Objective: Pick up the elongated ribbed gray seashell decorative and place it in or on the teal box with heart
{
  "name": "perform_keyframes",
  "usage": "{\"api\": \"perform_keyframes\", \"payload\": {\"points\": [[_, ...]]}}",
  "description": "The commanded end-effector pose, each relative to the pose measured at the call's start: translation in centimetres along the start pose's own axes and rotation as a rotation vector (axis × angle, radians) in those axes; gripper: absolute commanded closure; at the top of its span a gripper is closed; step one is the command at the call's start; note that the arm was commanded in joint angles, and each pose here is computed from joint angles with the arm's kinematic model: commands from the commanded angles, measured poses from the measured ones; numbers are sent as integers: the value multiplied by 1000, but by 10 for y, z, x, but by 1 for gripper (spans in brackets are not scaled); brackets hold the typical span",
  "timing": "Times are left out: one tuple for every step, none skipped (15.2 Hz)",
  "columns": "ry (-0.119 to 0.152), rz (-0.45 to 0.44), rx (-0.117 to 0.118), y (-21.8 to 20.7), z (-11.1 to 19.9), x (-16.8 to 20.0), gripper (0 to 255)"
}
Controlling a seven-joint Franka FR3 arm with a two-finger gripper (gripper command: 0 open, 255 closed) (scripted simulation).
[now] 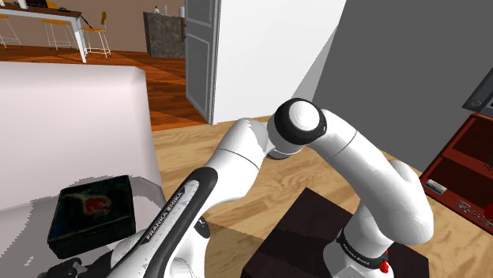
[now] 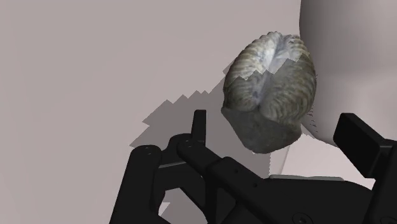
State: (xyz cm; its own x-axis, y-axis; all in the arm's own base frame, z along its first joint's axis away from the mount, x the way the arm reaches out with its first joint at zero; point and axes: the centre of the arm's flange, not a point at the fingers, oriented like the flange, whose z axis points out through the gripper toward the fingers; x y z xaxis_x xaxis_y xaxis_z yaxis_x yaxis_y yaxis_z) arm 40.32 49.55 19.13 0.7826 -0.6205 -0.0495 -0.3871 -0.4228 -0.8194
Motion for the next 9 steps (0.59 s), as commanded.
{"api": "perform_keyframes", "payload": {"points": [[1, 1, 1, -1, 10, 0, 0], [1, 1, 1, -1, 10, 0, 0], [1, 1, 1, -1, 10, 0, 0], [1, 1, 1, -1, 10, 0, 0], [1, 1, 1, -1, 10, 0, 0], [1, 1, 1, -1, 10, 0, 0], [1, 1, 1, -1, 10, 0, 0], [1, 1, 1, -1, 10, 0, 0], [1, 1, 1, -1, 10, 0, 255]]}}
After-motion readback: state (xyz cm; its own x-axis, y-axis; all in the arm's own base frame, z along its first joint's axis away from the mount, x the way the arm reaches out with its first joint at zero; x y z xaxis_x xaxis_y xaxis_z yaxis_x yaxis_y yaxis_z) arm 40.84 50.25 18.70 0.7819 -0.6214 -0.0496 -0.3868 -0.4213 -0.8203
